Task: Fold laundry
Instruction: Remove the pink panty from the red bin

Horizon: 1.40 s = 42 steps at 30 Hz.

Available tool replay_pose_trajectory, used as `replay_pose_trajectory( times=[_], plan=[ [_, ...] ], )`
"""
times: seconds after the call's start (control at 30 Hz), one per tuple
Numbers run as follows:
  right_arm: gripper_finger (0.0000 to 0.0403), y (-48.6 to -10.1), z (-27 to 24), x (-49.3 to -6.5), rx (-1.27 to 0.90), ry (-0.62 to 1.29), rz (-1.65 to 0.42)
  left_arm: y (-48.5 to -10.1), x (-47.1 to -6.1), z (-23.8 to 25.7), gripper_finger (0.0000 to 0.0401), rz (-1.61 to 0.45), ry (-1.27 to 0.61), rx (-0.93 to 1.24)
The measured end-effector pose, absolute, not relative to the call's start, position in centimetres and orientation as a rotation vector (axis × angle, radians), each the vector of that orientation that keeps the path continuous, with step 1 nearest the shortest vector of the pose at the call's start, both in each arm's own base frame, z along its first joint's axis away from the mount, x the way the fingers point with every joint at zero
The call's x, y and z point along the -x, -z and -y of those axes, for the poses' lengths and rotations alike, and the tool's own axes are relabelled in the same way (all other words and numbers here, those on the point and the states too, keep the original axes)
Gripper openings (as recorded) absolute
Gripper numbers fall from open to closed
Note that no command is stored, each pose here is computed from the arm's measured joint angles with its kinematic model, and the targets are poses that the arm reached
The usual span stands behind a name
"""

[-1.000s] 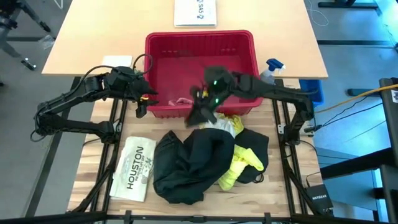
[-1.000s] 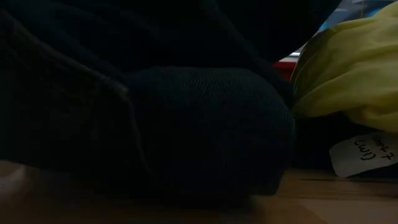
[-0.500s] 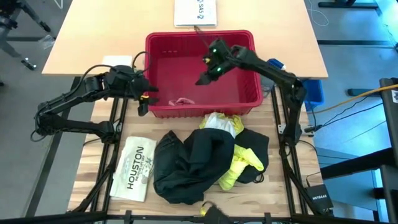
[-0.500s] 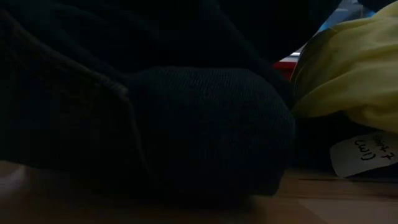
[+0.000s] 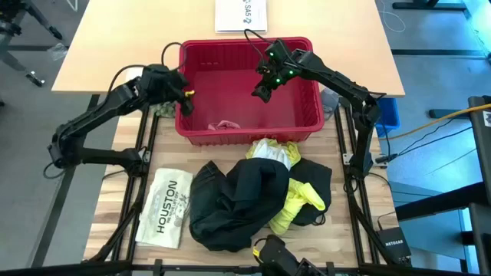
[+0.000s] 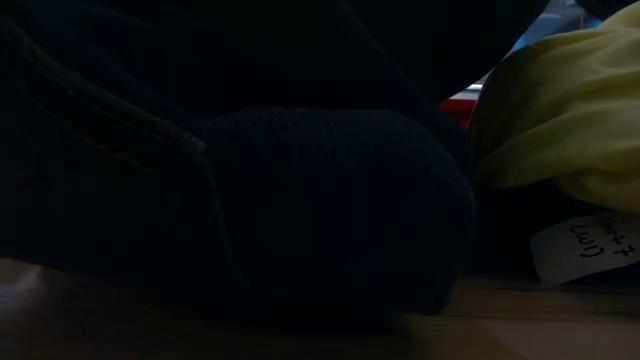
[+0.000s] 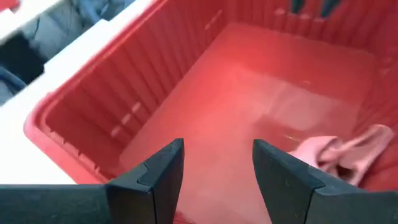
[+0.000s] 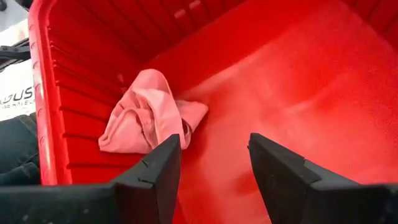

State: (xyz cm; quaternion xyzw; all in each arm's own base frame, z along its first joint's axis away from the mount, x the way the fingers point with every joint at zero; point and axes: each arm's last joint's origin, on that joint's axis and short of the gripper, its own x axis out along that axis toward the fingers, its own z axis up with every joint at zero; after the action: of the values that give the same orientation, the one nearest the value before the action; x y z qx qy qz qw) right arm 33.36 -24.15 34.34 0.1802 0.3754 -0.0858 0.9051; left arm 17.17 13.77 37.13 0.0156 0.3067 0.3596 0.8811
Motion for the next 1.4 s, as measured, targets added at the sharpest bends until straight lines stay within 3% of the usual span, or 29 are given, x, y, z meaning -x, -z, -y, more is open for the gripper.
replay_pose_trajectory(
  times=[0.17,0.6,0.97,1.4],
  plan=[
    [0.0181,-32.7,25.1,-34.0,-0.370,0.128,-0.789,-36.4,-17.6,-15.8,0.0182,-0.587,-0.678,0.104],
    [0.0181,-26.9,26.5,-35.9,-0.642,-0.160,-0.802,-34.3,-18.8,-19.2,0.0182,-0.536,-0.458,0.275],
    [0.0181,-26.4,24.4,-38.9,-0.627,-0.183,-0.771,-33.4,-19.4,-18.9,0.0182,-0.591,-0.323,0.248],
    [0.0181,-21.8,24.0,-41.5,-0.751,-0.195,-0.826,-33.8,-19.1,-17.9,0.0182,-0.600,-0.276,0.226]
  ],
)
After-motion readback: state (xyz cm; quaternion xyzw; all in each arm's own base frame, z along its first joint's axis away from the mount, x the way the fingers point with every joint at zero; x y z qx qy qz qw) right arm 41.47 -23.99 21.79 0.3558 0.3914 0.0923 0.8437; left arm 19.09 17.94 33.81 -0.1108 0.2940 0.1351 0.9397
